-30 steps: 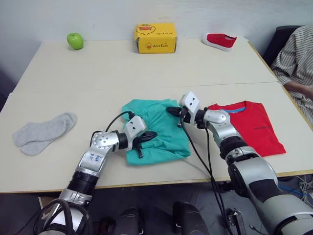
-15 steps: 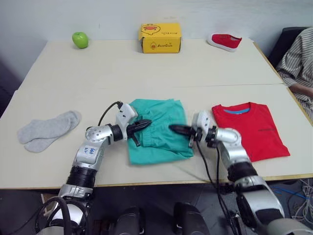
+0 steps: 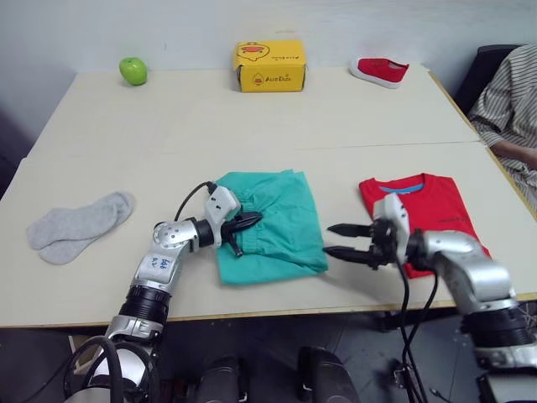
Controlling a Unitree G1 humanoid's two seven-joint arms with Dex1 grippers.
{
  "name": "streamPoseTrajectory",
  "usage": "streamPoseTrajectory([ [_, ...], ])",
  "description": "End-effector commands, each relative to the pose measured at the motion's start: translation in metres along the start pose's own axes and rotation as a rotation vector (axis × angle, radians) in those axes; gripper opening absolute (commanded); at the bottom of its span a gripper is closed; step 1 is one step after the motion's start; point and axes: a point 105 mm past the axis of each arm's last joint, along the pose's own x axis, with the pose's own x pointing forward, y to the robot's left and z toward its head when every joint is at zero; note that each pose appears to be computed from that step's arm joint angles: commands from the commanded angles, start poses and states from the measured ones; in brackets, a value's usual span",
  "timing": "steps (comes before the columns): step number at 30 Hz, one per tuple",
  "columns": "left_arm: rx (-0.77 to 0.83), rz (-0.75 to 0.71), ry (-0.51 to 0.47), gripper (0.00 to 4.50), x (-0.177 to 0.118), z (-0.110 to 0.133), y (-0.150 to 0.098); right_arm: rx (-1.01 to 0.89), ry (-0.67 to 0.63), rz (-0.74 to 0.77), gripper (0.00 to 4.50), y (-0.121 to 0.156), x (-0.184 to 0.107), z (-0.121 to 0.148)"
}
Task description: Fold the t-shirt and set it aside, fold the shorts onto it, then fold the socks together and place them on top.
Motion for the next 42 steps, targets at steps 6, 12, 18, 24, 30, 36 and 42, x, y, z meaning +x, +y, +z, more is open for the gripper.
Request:
streamPoseTrajectory([
  [6, 0.029, -0.015, 0.011, 0.0, -0.006, -0.007, -0.005, 0.392, 0.056, -0.113, 4.47, -0.045, 0.021, 0.0],
  [12, 0.025, 0.005, 0.006, 0.0, -0.01, -0.008, -0.005, 0.462, 0.08, 0.045, 3.83, -0.029, 0.077, 0.013],
  [18, 0.026, 0.021, -0.014, 0.0, -0.013, -0.007, -0.003, 0.492, 0.041, 0.111, 1.72, -0.018, 0.1, 0.028],
  [24, 0.02, -0.019, -0.121, 0.0, -0.02, 0.009, -0.009, 0.428, 0.005, 0.129, 0.01, -0.013, 0.084, 0.045],
  [30, 0.031, -0.168, -0.298, 1.2, -0.039, 0.052, -0.034, 0.276, -0.023, 0.163, 0.0, -0.002, 0.012, 0.083],
  [36, 0.053, -0.204, -0.32, 3.15, -0.06, 0.067, -0.043, 0.185, 0.064, -0.028, 0.0, -0.021, -0.089, 0.091],
  [42, 0.028, -0.201, -0.283, 4.47, -0.073, 0.057, -0.05, 0.194, 0.191, -0.231, 0.0, -0.044, -0.155, 0.076],
])
